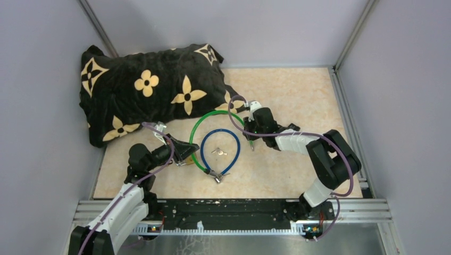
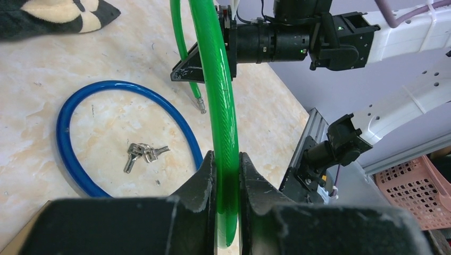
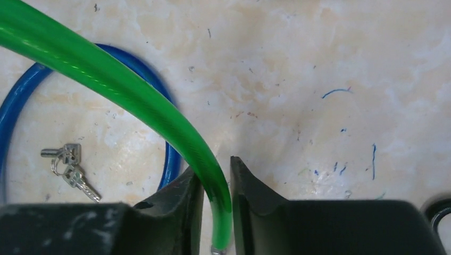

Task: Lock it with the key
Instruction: Pick up the lock from the center of the board.

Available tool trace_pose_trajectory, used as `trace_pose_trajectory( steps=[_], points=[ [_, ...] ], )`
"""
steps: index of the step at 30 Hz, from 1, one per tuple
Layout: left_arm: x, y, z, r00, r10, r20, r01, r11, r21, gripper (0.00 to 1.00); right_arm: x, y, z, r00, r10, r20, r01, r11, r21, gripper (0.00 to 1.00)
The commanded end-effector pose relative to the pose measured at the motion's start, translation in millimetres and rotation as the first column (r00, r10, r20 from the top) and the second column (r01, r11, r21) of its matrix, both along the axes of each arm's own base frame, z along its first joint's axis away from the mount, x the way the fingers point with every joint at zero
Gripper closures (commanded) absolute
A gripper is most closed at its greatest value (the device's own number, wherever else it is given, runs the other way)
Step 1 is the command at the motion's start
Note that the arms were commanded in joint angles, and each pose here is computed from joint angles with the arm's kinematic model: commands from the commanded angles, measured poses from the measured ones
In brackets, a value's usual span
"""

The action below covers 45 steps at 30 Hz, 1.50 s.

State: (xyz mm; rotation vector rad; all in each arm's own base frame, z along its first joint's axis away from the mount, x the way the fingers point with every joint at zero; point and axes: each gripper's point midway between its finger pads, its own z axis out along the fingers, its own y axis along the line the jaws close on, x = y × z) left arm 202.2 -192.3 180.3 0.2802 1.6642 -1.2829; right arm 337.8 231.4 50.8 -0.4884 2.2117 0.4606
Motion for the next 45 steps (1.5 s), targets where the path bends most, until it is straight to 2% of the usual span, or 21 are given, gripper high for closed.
trace_pose_trajectory(
  steps=[1,2,4,6,8,10,11,13,15,19,24,27,31,35,45],
  points=[
    [0.2,-0.7,22.1,0.994,-0.015,0.11,0.016,1.0,-0.009,1.0,11.6,7.2,16.6,0.999,-0.021,0.048,0.018,0.998,0.061,0.87],
    [-0.2,-0.8,21.6,0.994,-0.018,0.112,0.018,1.0,-0.006,1.0,13.6,5.7,20.3,0.998,-0.029,0.049,0.026,0.998,0.058,1.0],
    [1.0,0.1,18.3,0.994,-0.01,0.107,0.01,1.0,0.005,0.97,18.4,1.9,36.0,0.997,-0.056,0.062,0.052,0.997,0.059,1.0],
    [8.0,4.7,10.1,0.996,0.039,0.078,-0.041,0.999,0.023,0.75,21.7,1.4,65.5,0.991,-0.074,0.11,0.064,0.994,0.092,1.0],
    [14.4,9.6,0.1,0.995,0.084,0.062,-0.087,0.995,0.051,0.67,21.4,2.6,103.5,0.982,-0.081,0.172,0.056,0.987,0.148,1.0],
    [14.1,10.3,-7.0,0.994,0.082,0.074,-0.087,0.993,0.077,0.54,17.4,4.8,140.7,0.972,-0.087,0.219,0.039,0.976,0.214,1.0],
    [12.9,9.9,-9.3,0.994,0.076,0.082,-0.082,0.993,0.079,0.51,15.0,6.5,157.8,0.968,-0.087,0.234,0.028,0.969,0.246,1.0],
    [11.4,9.0,-14.2,0.995,0.069,0.069,-0.075,0.994,0.08,0.52,8.7,11.1,188.6,0.962,-0.084,0.26,0.005,0.957,0.291,1.0],
    [8.9,5.4,-10.0,0.996,0.048,0.077,-0.053,0.996,0.065,0.47,2.1,16.0,213.4,0.954,-0.085,0.287,-0.008,0.952,0.306,1.0],
    [6.9,3.7,-6.0,0.994,0.038,0.102,-0.045,0.997,0.063,0.43,-9.6,25.8,245.8,0.941,-0.088,0.326,-0.01,0.958,0.287,1.0],
    [22.0,15.0,-3.8,0.984,0.147,0.097,-0.154,0.986,0.062,0.35,-16.1,29.4,283.8,0.92,-0.088,0.383,-0.039,0.949,0.312,1.0],
    [27.6,19.9,7.3,0.973,0.185,0.141,-0.194,0.98,0.053,0.33,-20.0,31.6,299.6,0.913,-0.084,0.4,-0.051,0.948,0.315,1.0],
    [28.7,20.8,25.4,0.96,0.184,0.214,-0.198,0.979,0.046,0.35,-24.9,35.8,316.1,0.9,-0.071,0.429,-0.075,0.947,0.312,1.0],
    [32.1,26.7,18.1,0.961,0.215,0.174,-0.226,0.973,0.051,0.45,-30.7,37.1,331.9,0.889,-0.051,0.455,-0.109,0.942,0.318,1.0],
    [29.8,23.6,29.1,0.962,0.199,0.187,-0.204,0.979,0.009,0.38,-36.9,45.4,362.0,0.864,-0.042,0.502,-0.168,0.916,0.365,1.0]
  ],
)
